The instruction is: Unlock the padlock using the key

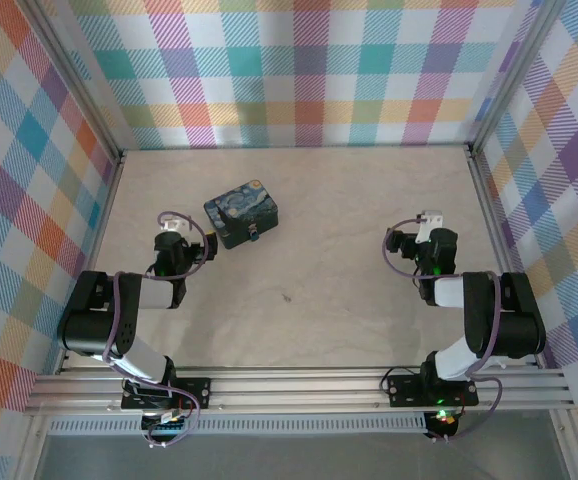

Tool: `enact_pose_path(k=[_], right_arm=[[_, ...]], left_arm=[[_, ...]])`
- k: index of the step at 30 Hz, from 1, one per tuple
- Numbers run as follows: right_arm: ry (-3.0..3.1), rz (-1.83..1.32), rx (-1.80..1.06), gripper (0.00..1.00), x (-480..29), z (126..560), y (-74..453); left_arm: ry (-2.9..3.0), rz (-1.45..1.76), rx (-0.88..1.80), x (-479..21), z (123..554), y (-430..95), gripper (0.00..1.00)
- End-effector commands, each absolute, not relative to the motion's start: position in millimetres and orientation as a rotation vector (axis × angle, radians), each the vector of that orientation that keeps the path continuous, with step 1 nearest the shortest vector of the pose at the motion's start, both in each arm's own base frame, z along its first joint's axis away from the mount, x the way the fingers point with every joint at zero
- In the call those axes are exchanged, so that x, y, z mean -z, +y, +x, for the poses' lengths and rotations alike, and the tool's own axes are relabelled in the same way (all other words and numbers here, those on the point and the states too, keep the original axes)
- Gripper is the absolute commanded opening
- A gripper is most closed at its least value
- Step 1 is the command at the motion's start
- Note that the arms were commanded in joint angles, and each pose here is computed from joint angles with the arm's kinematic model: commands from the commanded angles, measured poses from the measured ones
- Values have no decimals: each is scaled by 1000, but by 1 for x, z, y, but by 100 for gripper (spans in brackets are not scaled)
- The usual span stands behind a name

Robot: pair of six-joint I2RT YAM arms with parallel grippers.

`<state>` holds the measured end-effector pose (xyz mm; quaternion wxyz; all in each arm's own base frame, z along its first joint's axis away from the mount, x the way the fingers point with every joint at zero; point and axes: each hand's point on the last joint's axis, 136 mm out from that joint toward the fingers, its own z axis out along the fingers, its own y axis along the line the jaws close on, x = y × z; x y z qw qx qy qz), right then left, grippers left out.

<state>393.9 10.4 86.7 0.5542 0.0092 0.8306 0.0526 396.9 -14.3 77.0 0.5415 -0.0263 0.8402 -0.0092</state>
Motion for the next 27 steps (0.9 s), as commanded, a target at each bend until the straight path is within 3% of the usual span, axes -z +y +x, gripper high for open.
enact_pose_path(k=[1, 21, 27], right_arm=[[1933, 24, -127, 100, -93, 396, 11], [1927, 21, -131, 100, -94, 395, 12], [1937, 29, -138, 100, -122, 387, 12]], left_arm=[[1995, -73, 28, -78, 399, -13, 100], [1985, -75, 31, -81, 398, -13, 100], [1955, -100, 26, -118, 383, -10, 100]])
